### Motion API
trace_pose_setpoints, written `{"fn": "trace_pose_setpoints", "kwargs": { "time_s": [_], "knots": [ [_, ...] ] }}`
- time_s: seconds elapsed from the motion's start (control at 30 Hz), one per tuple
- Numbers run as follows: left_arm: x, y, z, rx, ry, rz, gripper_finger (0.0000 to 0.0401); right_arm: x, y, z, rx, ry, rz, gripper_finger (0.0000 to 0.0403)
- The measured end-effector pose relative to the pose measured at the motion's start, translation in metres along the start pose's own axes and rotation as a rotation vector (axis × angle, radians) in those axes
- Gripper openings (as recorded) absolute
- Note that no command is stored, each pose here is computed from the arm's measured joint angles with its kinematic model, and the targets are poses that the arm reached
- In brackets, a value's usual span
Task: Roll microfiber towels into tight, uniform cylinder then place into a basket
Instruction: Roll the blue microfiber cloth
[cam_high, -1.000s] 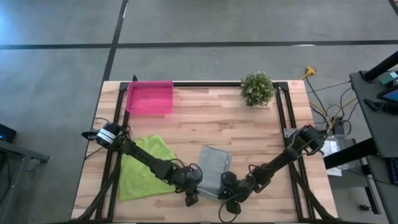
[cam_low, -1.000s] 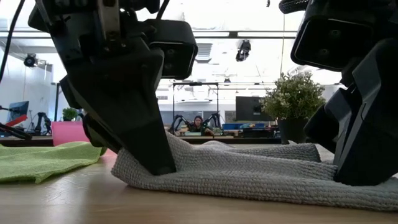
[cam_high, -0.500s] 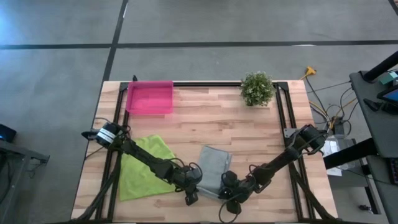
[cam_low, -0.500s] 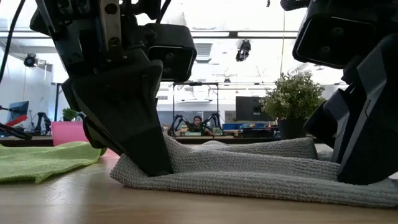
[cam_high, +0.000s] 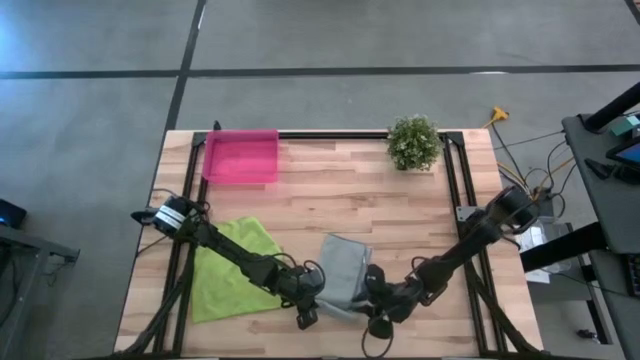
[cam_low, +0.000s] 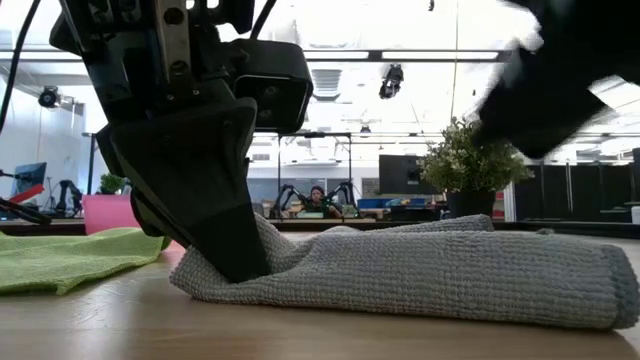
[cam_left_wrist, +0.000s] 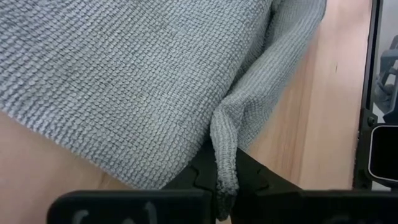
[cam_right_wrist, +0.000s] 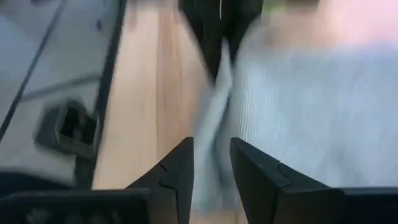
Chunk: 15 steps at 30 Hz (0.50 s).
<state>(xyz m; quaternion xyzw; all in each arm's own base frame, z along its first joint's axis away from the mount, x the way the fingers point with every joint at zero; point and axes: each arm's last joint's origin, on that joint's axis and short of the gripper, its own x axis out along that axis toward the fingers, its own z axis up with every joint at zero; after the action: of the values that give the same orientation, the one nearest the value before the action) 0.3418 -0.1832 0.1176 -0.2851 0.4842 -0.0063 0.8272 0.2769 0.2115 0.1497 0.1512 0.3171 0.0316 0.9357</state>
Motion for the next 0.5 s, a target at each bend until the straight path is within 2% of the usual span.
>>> {"fn": "trace_pose_setpoints", "kwargs": {
  "time_s": [0.17, 0.3, 0.5],
  "knots": [
    [0.0, 0.001, 0.001, -0.027, -0.003, -0.008, 0.0, 0.007, 0.001, 0.012, -0.06, -0.141, -0.003, 0.0091],
    [0.0, 0.001, 0.002, -0.054, -0.005, -0.013, 0.0, 0.026, -0.003, 0.005, -0.073, -0.125, 0.041, 0.0081],
    [0.0, 0.0, 0.003, -0.058, -0.006, -0.023, 0.0, 0.051, 0.0, 0.008, -0.084, -0.117, 0.032, 0.0078]
  ]
}}
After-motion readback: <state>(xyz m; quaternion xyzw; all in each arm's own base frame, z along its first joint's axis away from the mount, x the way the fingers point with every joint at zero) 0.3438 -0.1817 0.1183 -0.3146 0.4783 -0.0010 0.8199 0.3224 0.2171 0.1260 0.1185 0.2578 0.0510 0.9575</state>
